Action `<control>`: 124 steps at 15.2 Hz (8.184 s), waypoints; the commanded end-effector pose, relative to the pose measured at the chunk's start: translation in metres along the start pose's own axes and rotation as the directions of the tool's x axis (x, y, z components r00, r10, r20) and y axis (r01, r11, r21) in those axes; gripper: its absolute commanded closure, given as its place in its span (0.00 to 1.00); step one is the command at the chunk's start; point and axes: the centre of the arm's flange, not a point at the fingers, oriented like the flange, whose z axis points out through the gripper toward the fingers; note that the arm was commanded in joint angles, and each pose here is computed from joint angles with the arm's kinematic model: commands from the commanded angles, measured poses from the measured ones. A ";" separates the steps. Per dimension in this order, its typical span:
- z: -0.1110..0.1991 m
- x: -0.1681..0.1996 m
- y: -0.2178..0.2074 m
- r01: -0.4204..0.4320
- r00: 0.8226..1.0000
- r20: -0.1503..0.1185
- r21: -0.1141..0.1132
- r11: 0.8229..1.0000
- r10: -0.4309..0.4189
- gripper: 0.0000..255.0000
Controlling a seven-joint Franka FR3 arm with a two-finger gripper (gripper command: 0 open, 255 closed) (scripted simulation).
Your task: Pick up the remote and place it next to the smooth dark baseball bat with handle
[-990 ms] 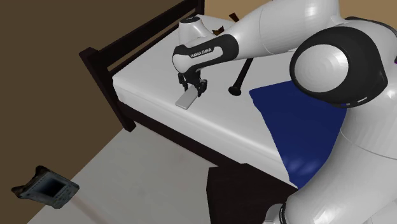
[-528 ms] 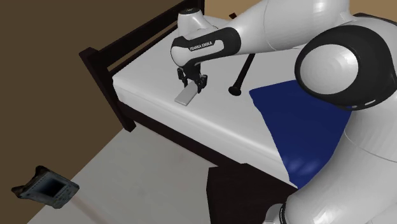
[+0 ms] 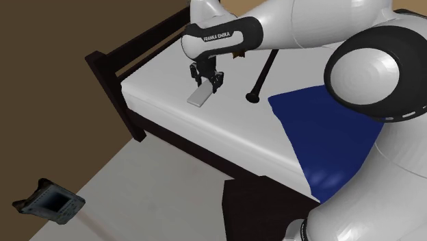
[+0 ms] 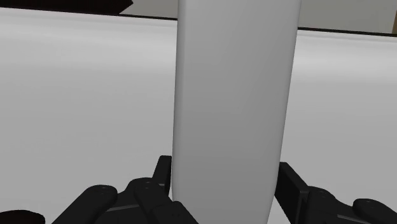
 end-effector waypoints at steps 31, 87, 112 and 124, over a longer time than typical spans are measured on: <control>-0.170 -0.002 0.001 0.000 1.000 0.000 0.000 1.000 0.000 1.00; -0.169 0.195 0.452 0.000 1.000 0.000 0.000 1.000 0.000 1.00; -0.037 0.196 0.450 0.000 1.000 0.000 0.000 1.000 0.000 1.00; 0.026 0.196 0.450 0.000 1.000 0.000 0.000 1.000 0.000 1.00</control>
